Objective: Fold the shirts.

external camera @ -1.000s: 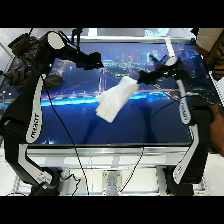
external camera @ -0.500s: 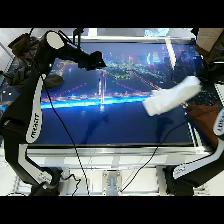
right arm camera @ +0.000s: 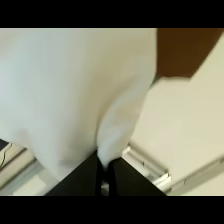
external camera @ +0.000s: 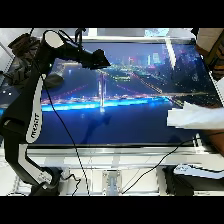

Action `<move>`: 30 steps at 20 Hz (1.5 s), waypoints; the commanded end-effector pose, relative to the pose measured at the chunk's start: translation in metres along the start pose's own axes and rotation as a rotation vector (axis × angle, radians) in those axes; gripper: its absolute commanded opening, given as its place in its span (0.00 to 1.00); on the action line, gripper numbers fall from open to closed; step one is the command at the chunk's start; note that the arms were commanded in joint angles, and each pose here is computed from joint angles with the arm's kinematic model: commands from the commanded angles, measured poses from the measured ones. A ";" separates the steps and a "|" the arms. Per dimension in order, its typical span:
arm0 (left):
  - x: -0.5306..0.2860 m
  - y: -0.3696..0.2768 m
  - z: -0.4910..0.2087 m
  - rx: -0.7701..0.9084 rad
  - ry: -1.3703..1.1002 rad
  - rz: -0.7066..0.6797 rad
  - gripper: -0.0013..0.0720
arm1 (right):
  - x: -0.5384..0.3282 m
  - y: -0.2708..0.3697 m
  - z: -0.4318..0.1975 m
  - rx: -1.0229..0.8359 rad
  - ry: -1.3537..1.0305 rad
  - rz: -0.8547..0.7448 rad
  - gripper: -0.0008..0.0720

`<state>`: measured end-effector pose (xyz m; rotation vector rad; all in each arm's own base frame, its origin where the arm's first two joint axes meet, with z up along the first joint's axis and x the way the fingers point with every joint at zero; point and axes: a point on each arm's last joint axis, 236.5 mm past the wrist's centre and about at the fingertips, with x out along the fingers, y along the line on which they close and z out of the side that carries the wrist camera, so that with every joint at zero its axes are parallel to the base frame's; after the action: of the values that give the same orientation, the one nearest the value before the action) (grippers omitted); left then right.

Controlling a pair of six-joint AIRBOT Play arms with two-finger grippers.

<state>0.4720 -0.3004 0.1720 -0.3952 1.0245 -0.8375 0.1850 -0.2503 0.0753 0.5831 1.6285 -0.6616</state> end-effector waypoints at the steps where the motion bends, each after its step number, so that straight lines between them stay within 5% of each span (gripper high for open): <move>1: 0.000 -0.002 -0.003 0.004 0.010 -0.009 0.43 | 0.050 -0.015 -0.064 0.031 0.197 -0.010 0.06; 7: 0.000 -0.002 -0.005 0.021 0.022 -0.009 0.43 | 0.128 -0.035 -0.131 -0.068 0.435 -0.137 0.07; 12: 0.000 -0.008 -0.008 0.016 0.033 -0.033 0.43 | 0.134 -0.032 -0.139 -0.070 0.456 -0.130 0.48; 15: 0.000 -0.013 -0.008 0.015 0.032 -0.055 0.43 | 0.126 -0.026 -0.131 -0.057 0.416 -0.103 0.48; 17: 0.000 -0.016 -0.007 0.014 0.030 -0.069 0.43 | 0.111 0.017 -0.096 -0.038 0.253 0.091 0.48; 21: 0.003 -0.012 -0.008 -0.005 0.030 -0.064 0.43 | -0.060 0.208 0.004 -0.153 -0.364 1.068 0.46; 23: 0.008 -0.007 -0.017 -0.043 0.061 -0.061 0.43 | -0.133 0.258 0.004 -0.258 -0.541 1.320 0.43; 25: 0.012 -0.003 -0.036 -0.061 0.133 -0.059 0.43 | -0.118 0.305 -0.021 -0.426 -0.522 1.247 0.43; 30: 0.000 0.037 -0.102 -0.037 0.411 0.142 0.43 | 0.000 0.379 -0.087 -0.796 -0.421 0.709 0.43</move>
<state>0.4236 -0.2964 0.1287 -0.3196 1.2707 -0.8746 0.3823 0.0387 0.0807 0.5854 0.9835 0.4024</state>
